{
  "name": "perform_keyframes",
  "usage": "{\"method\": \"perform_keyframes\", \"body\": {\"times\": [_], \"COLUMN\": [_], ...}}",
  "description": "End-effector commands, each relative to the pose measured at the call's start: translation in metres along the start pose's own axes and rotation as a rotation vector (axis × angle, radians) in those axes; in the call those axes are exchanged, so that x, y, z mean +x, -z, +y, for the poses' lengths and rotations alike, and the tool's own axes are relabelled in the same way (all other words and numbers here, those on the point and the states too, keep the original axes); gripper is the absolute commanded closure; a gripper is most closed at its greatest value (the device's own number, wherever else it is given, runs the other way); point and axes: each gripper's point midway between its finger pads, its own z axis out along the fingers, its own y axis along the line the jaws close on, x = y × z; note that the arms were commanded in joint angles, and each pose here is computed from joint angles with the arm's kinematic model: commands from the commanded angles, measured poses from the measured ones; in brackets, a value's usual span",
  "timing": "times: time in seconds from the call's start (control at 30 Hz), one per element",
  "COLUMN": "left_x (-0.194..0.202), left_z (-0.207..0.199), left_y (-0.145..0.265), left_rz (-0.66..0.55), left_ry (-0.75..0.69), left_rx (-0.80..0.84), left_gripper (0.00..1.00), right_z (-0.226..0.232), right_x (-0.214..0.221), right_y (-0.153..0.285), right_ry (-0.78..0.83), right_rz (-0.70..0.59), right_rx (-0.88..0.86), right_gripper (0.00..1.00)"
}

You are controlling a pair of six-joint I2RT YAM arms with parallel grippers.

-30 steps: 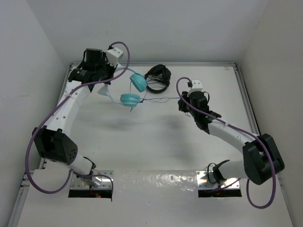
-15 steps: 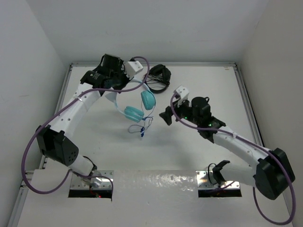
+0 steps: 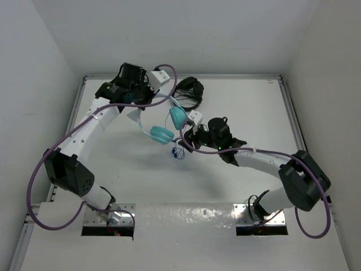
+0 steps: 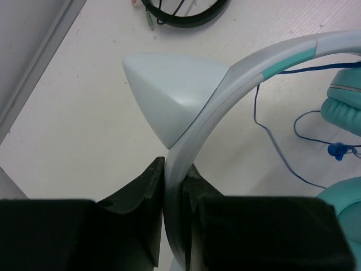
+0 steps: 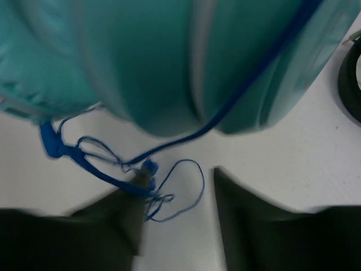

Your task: Wrap the headphones

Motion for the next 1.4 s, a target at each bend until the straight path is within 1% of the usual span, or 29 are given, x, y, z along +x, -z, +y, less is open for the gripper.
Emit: {"method": "perform_keyframes", "body": {"times": [0.0,0.03,0.07,0.1,0.17,0.2,0.23,0.3,0.33,0.37,0.4,0.43,0.47,0.5,0.57,0.6,0.7,0.73,0.77,0.8,0.83,0.87,0.97,1.03,1.2,1.3,1.37], "left_x": [-0.036,-0.031,-0.029,-0.027,-0.015,-0.016,-0.008,-0.001,0.003,0.010,0.014,0.015,0.018,0.024,0.026,0.027,0.026,0.024,0.025,0.023,0.017,0.017,0.009,0.008,0.013,0.013,0.015], "left_z": [-0.002,-0.001,0.001,0.004,0.015,0.022,0.033,0.042,0.048,0.048,0.056,0.054,0.053,0.051,0.040,0.029,0.009,0.005,0.001,-0.002,-0.004,-0.006,-0.012,-0.015,-0.022,-0.027,-0.028], "left_y": [0.026,0.025,0.025,0.026,0.022,0.020,0.019,0.010,0.008,0.001,-0.003,-0.008,-0.016,-0.021,-0.032,-0.036,-0.041,-0.042,-0.042,-0.041,-0.040,-0.040,-0.039,-0.040,-0.047,-0.049,-0.050], "left_rz": [-0.136,-0.123,-0.115,-0.111,-0.071,-0.072,-0.039,-0.017,0.007,0.034,0.059,0.072,0.089,0.120,0.146,0.154,0.157,0.156,0.162,0.153,0.136,0.134,0.108,0.101,0.108,0.099,0.103], "left_ry": [0.010,0.007,0.001,-0.002,0.000,0.005,0.015,0.021,0.020,0.012,0.005,-0.021,-0.037,-0.054,-0.090,-0.104,-0.126,-0.125,-0.127,-0.121,-0.100,-0.089,-0.054,-0.042,-0.025,-0.017,-0.017], "left_rx": [0.011,0.000,-0.011,-0.030,-0.101,-0.142,-0.206,-0.262,-0.312,-0.328,-0.387,-0.396,-0.403,-0.412,-0.389,-0.351,-0.285,-0.276,-0.263,-0.248,-0.241,-0.226,-0.194,-0.178,-0.147,-0.124,-0.121], "left_gripper": [1.00,1.00,1.00,1.00,1.00,1.00,1.00,1.00,1.00,1.00,1.00,1.00,1.00,1.00,1.00,1.00,1.00,1.00,1.00,1.00,1.00,1.00,1.00,1.00,1.00,1.00,1.00], "right_z": [-0.009,-0.013,-0.018,-0.021,-0.024,-0.024,-0.022,-0.017,-0.004,0.003,0.010,0.026,0.032,0.037,0.042,0.040,0.021,0.016,0.008,0.004,0.000,-0.006,-0.017,-0.021,-0.023,-0.021,-0.027], "right_x": [-0.045,-0.044,-0.042,-0.033,-0.024,-0.023,-0.021,-0.024,-0.022,-0.035,-0.039,-0.039,-0.056,-0.064,-0.099,-0.118,-0.156,-0.181,-0.186,-0.176,-0.192,-0.185,-0.203,-0.214,-0.254,-0.267,-0.270], "right_y": [-0.012,-0.011,-0.009,-0.005,0.008,0.013,0.022,0.029,0.035,0.036,0.037,0.039,0.039,0.038,0.032,0.029,0.014,0.012,0.006,-0.010,-0.013,-0.026,-0.035,-0.033,-0.015,-0.008,-0.001], "right_ry": [-0.015,-0.020,-0.020,-0.014,0.019,0.027,0.042,0.046,0.039,0.044,0.048,0.044,0.057,0.041,0.035,0.005,-0.038,-0.039,-0.051,-0.090,-0.095,-0.136,-0.221,-0.265,-0.294,-0.298,-0.291], "right_rz": [-0.141,-0.139,-0.131,-0.110,-0.063,-0.048,-0.018,0.000,0.032,0.025,0.033,0.058,0.030,0.012,-0.093,-0.153,-0.209,-0.248,-0.249,-0.209,-0.233,-0.208,-0.267,-0.318,-0.453,-0.511,-0.531], "right_rx": [0.026,0.055,0.086,0.106,0.139,0.146,0.151,0.125,0.067,0.028,-0.010,-0.074,-0.092,-0.104,-0.110,-0.099,-0.011,0.009,0.041,0.052,0.064,0.087,0.134,0.157,0.167,0.154,0.194], "right_gripper": [0.67,0.90,0.96,1.00,1.00,1.00,1.00,1.00,1.00,1.00,1.00,1.00,1.00,1.00,1.00,1.00,1.00,1.00,1.00,1.00,1.00,1.00,1.00,1.00,1.00,1.00,1.00]}}
